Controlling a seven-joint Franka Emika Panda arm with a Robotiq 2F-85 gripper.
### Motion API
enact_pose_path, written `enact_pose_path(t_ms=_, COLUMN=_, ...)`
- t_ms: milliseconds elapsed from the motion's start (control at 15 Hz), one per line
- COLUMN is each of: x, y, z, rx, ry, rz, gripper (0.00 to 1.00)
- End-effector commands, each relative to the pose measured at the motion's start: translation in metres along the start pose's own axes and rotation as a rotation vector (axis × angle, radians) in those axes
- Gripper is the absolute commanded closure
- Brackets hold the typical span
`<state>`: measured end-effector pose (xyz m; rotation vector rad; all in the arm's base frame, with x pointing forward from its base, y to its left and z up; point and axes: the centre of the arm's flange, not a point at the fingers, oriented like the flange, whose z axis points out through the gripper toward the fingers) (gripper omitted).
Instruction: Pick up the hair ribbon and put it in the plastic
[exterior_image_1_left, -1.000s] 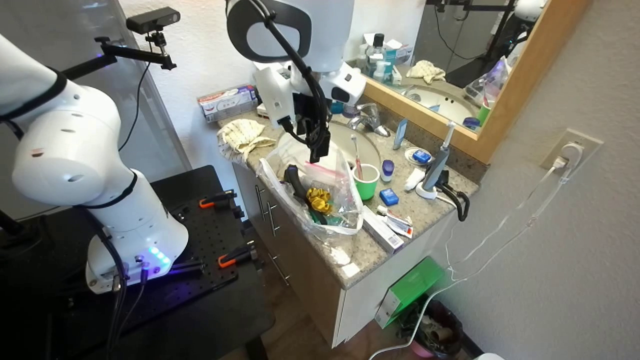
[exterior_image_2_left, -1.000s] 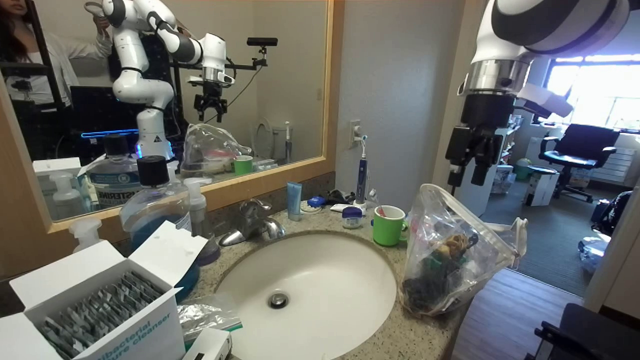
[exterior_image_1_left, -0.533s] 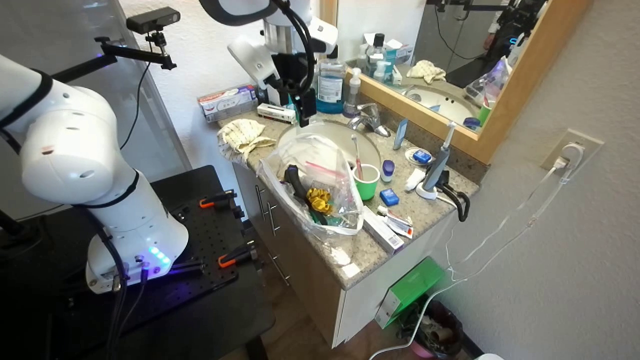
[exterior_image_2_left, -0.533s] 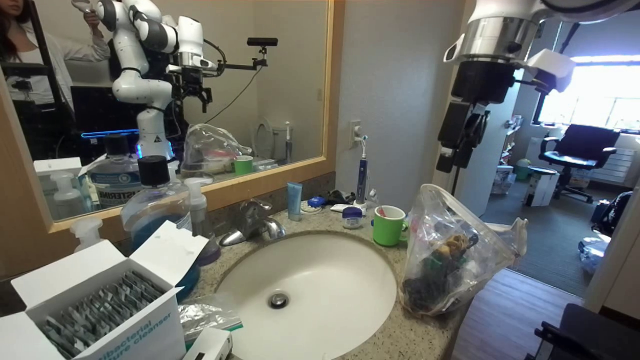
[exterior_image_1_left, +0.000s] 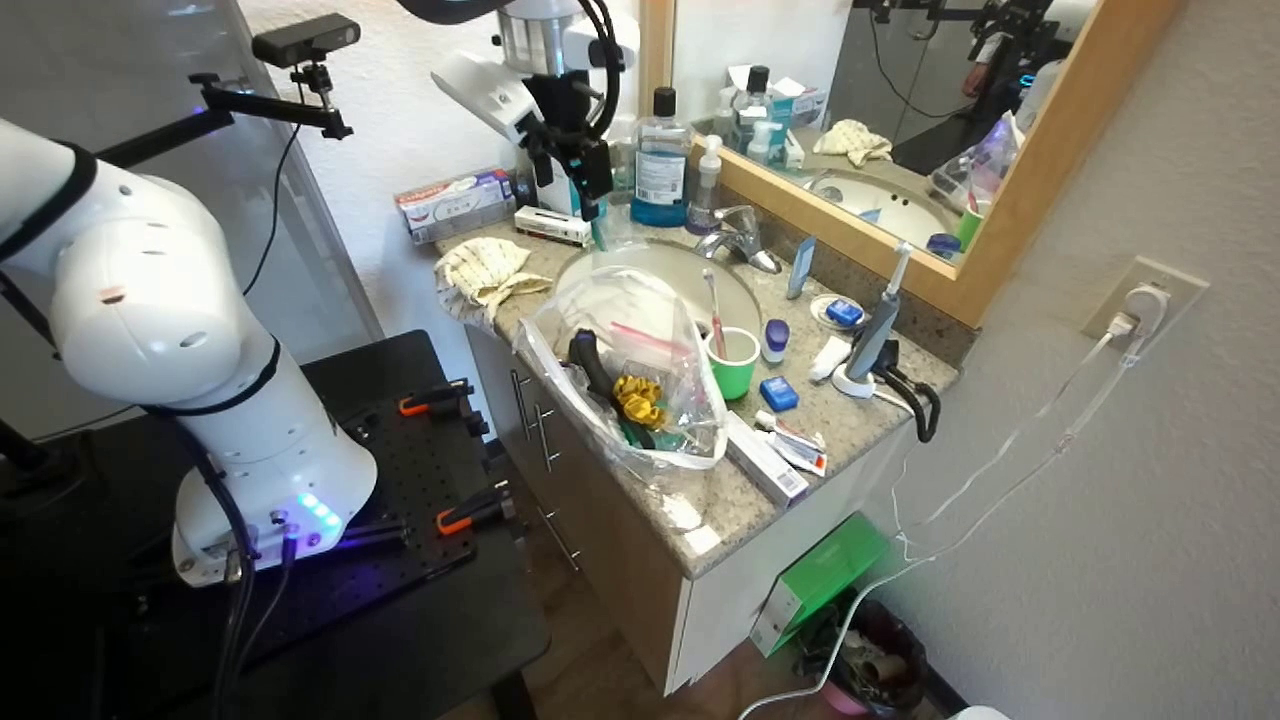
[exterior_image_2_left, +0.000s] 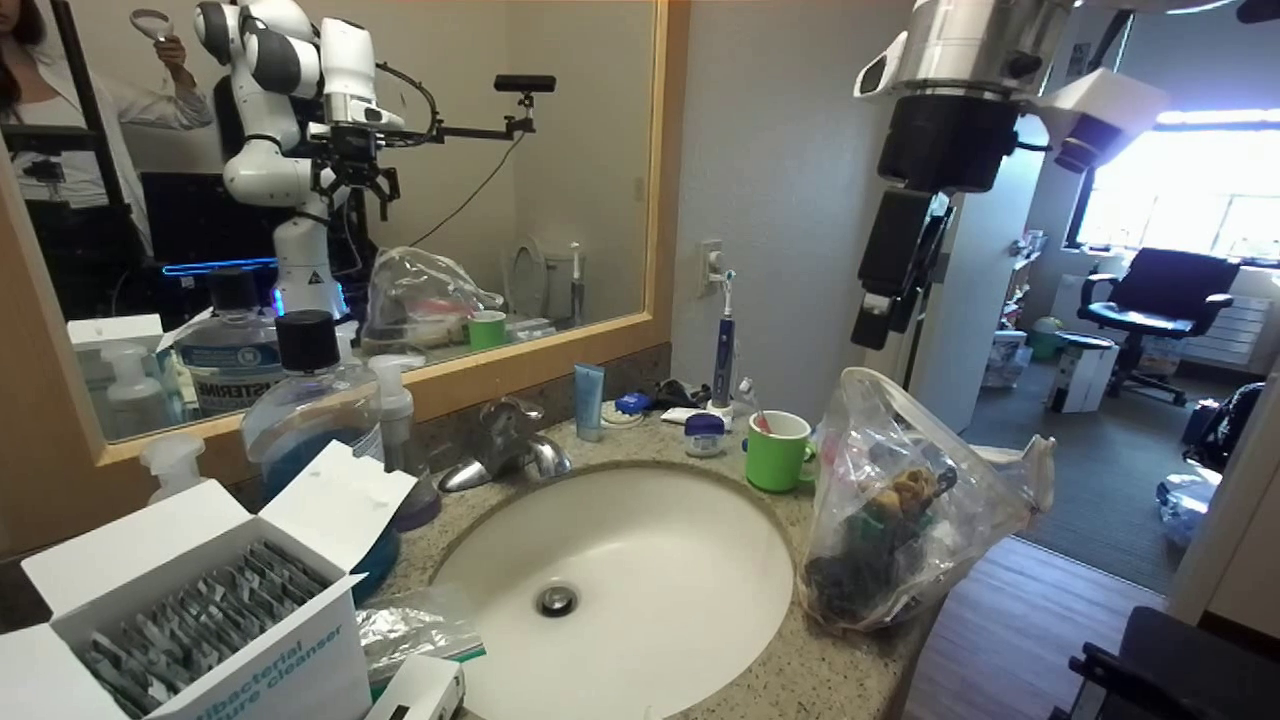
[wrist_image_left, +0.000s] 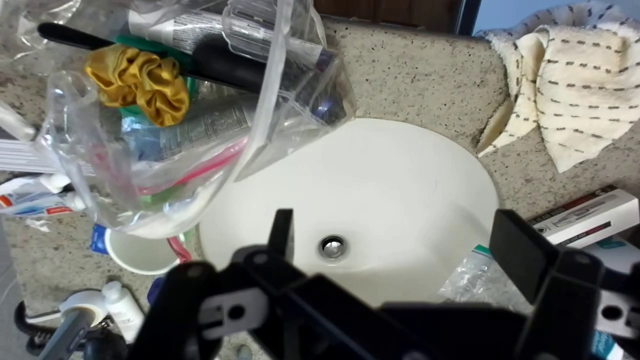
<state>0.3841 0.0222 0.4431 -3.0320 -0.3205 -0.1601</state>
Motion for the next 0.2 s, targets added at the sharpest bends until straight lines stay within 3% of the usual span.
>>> enact_pose_path(t_ms=0, x=-0.0002, y=0.0014, z=-0.0001, rx=0.001, ry=0.001, rz=0.003, gripper=0.0)
enact_pose_path(t_ms=133, x=-0.0006, y=0.0038, z=-0.0003, rx=0.004, ry=0.001, rz=0.008, gripper=0.0)
